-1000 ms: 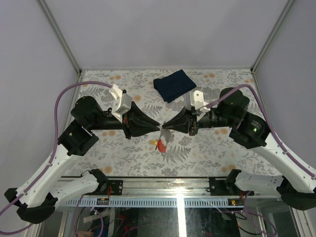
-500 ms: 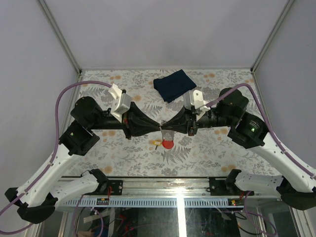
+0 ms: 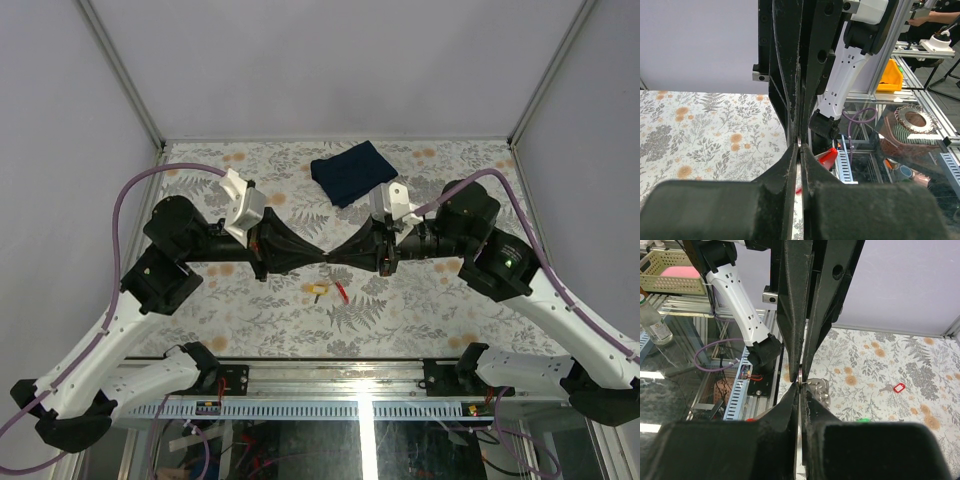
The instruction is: Put the keys on the keyring
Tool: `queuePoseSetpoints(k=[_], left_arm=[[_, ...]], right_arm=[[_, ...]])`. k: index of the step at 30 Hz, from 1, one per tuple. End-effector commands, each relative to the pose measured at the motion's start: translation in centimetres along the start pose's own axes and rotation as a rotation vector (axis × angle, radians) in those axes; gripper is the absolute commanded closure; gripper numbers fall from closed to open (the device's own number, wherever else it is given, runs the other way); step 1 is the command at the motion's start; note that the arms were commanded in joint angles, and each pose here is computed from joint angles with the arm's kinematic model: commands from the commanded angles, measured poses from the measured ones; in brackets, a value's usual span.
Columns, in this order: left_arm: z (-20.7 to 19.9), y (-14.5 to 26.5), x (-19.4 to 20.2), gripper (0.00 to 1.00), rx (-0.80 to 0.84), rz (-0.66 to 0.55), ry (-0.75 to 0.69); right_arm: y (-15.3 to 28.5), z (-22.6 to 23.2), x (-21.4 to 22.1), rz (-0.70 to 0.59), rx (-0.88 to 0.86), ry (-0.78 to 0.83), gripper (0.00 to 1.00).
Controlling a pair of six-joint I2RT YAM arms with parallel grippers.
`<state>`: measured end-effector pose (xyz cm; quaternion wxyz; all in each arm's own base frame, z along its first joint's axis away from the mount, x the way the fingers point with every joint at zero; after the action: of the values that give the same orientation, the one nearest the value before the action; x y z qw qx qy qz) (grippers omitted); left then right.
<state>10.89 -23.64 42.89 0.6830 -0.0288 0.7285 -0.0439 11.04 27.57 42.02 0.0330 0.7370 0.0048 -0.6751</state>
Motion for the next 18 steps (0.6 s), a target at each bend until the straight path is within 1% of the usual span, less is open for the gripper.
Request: queuePoseSetpoints(k=[1,8,14,18], left_arm=[[0.5,-0.3,-0.2,1.0,-0.021,0.0,-0.025],[1.4,-0.6,0.3,1.0,-0.035,0.046,-0.029],[1.5,-0.6,0.3,1.0,-0.043,0.049,-0.035],[1.5,-0.5,0.3,1.0,-0.047,0.063,-0.038]], right_arm=[[0.2,0.1,-1.7,-0.065,0.007,0.053,1.0],[0.3,0.1,-1.9,-0.073,0.016,0.063,1.0],[0.6,0.2,-2.0,-0.076,0.023,0.072,1.0],[0.6,0.3,-1.9,-0.074,0.016,0.07,0.98]])
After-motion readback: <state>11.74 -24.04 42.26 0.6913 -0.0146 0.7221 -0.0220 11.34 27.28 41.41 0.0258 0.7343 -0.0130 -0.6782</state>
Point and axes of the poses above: each gripper's point midway between its finger pads, its own y axis back along the fingers, its own z axis along the line the jaws close on, x = y × z, the point moved 4 cm from there along y, back along the fingers
